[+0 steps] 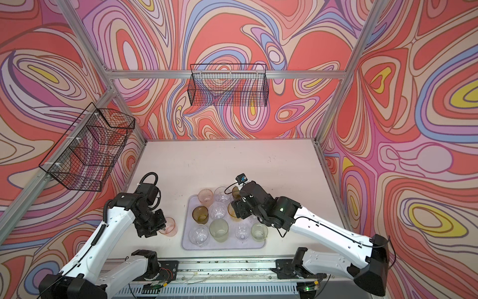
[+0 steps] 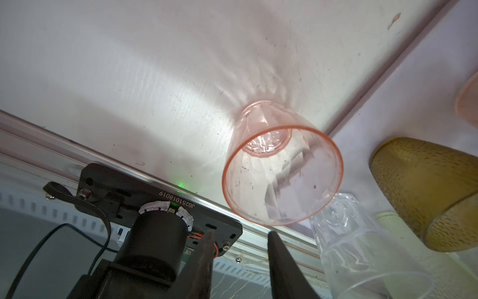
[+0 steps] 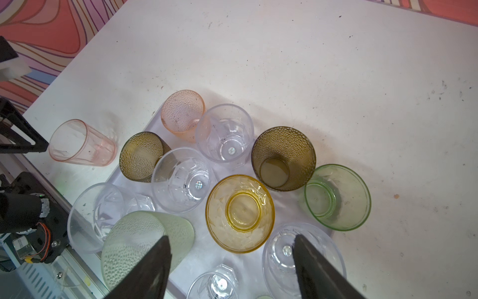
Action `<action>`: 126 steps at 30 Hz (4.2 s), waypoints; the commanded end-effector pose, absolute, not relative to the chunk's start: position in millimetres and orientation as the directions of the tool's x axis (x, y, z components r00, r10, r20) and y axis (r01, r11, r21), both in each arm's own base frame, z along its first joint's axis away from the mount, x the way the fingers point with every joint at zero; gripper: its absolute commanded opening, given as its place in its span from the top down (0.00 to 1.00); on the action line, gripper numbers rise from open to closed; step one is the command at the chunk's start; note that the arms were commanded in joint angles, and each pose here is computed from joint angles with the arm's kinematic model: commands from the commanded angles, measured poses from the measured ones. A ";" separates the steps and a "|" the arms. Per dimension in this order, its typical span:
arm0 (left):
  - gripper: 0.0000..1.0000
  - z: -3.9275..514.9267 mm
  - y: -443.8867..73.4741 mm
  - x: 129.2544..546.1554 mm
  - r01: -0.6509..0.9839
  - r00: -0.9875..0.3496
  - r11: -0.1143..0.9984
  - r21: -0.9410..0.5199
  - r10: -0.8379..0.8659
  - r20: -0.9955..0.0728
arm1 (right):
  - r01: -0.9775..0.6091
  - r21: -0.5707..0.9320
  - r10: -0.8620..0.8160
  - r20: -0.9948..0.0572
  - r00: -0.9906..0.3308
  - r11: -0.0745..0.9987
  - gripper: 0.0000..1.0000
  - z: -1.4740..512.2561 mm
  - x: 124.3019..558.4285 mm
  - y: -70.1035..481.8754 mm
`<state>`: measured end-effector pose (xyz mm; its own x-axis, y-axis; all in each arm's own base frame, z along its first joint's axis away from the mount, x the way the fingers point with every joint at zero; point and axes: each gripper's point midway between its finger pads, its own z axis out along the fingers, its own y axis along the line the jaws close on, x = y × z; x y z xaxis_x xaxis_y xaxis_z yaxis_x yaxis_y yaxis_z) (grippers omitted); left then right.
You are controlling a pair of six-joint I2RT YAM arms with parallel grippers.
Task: Place the glasses into the tray
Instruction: 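Move the left gripper to the pink cup beside the tray, then close the left gripper on the pink cup's rim and lift, then carry the pink cup with the left gripper to the tray's near corner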
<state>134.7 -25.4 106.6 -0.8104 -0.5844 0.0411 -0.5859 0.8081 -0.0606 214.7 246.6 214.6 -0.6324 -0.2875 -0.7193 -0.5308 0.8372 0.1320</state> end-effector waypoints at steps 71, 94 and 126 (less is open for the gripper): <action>1.00 109.8 -11.9 158.7 -0.589 -0.808 0.808 -0.030 -0.587 0.043 | -0.546 0.142 -0.260 -0.764 -0.591 0.826 0.22 241.0 212.2 239.6; 1.00 143.6 -22.7 205.2 -0.365 -0.931 0.927 -0.091 -0.361 0.058 | -0.481 0.195 -0.198 -0.734 -0.650 0.855 0.22 259.8 206.8 229.9; 1.00 134.6 -70.3 257.8 -0.212 -0.976 0.972 -0.103 -0.205 0.072 | -0.450 0.211 -0.166 -0.730 -0.663 0.868 0.23 263.6 203.2 220.5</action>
